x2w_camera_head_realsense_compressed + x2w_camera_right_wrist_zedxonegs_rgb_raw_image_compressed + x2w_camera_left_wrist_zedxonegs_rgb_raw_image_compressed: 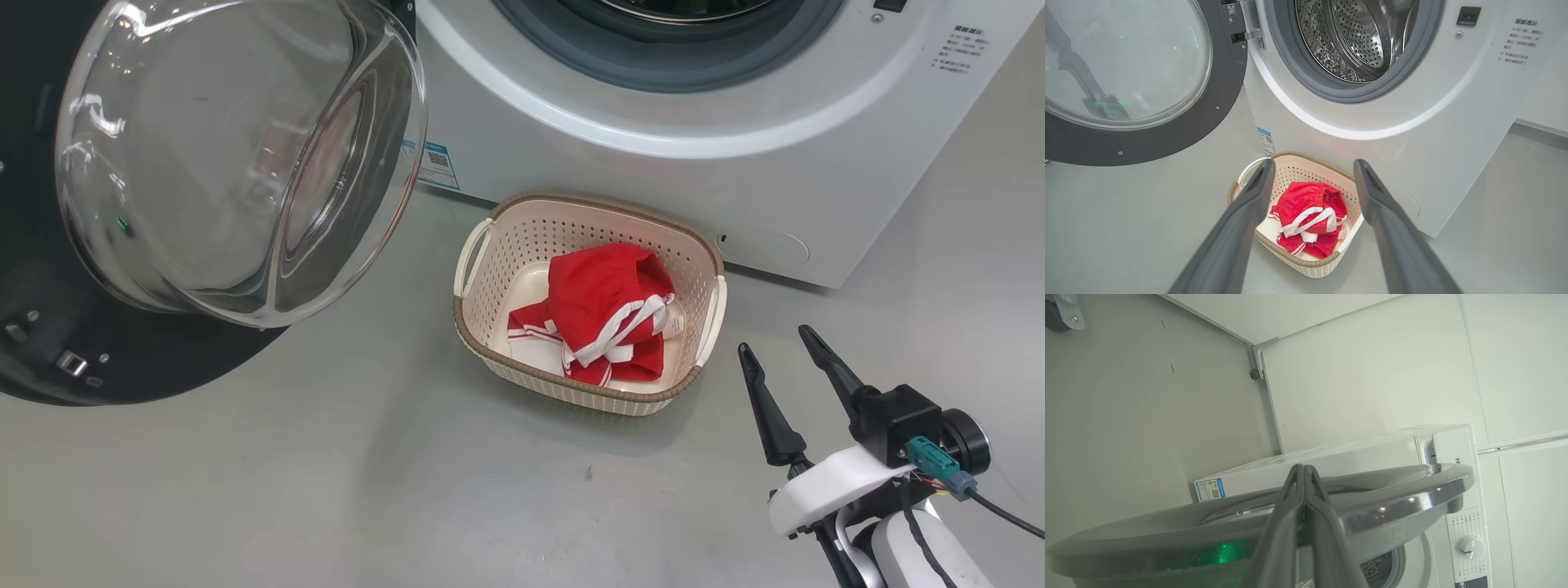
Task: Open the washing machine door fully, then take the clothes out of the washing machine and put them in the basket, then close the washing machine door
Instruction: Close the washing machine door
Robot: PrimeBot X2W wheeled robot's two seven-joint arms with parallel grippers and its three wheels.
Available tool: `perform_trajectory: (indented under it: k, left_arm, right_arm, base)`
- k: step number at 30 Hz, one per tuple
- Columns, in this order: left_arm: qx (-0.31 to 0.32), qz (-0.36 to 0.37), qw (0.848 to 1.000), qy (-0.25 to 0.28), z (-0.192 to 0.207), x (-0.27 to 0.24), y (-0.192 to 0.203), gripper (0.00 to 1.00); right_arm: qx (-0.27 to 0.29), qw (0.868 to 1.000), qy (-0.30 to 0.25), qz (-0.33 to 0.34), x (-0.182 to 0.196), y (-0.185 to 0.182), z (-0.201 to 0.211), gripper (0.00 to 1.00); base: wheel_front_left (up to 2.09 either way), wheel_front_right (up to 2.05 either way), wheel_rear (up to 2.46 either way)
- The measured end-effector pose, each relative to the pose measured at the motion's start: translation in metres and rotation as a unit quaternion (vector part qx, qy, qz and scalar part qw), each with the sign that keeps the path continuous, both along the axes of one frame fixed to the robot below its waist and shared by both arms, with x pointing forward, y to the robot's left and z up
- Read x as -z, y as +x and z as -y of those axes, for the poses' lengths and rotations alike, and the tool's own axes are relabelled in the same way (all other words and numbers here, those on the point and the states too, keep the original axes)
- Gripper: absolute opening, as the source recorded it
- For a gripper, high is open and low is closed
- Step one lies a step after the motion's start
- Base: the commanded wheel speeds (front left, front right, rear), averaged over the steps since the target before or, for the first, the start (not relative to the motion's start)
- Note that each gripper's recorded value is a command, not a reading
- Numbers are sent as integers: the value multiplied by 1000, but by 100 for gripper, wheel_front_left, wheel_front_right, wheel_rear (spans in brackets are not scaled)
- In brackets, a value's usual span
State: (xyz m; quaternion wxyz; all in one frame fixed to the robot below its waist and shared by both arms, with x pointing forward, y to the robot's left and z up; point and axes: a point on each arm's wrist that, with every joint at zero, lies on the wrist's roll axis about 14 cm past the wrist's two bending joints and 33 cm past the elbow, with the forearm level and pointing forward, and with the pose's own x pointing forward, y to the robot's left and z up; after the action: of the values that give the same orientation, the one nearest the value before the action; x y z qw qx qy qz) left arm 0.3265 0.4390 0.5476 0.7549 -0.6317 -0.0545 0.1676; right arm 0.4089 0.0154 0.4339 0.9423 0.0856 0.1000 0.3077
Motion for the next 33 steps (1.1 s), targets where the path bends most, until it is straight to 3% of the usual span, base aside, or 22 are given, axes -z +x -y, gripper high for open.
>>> perform_trajectory:
  k: [17, 33]
  left_arm:
    - [105, 37, 993, -27, 35, -7, 3, 0]
    - [200, 60, 977, -44, 73, -12, 2, 0]
  right_arm:
    - [-2, 1000, 2, 8, -7, -2, -2, 100]
    - [12, 1000, 10, 16, -17, -6, 2, 100]
  base:
    - [0, 0, 0]
    - [0, 0, 0]
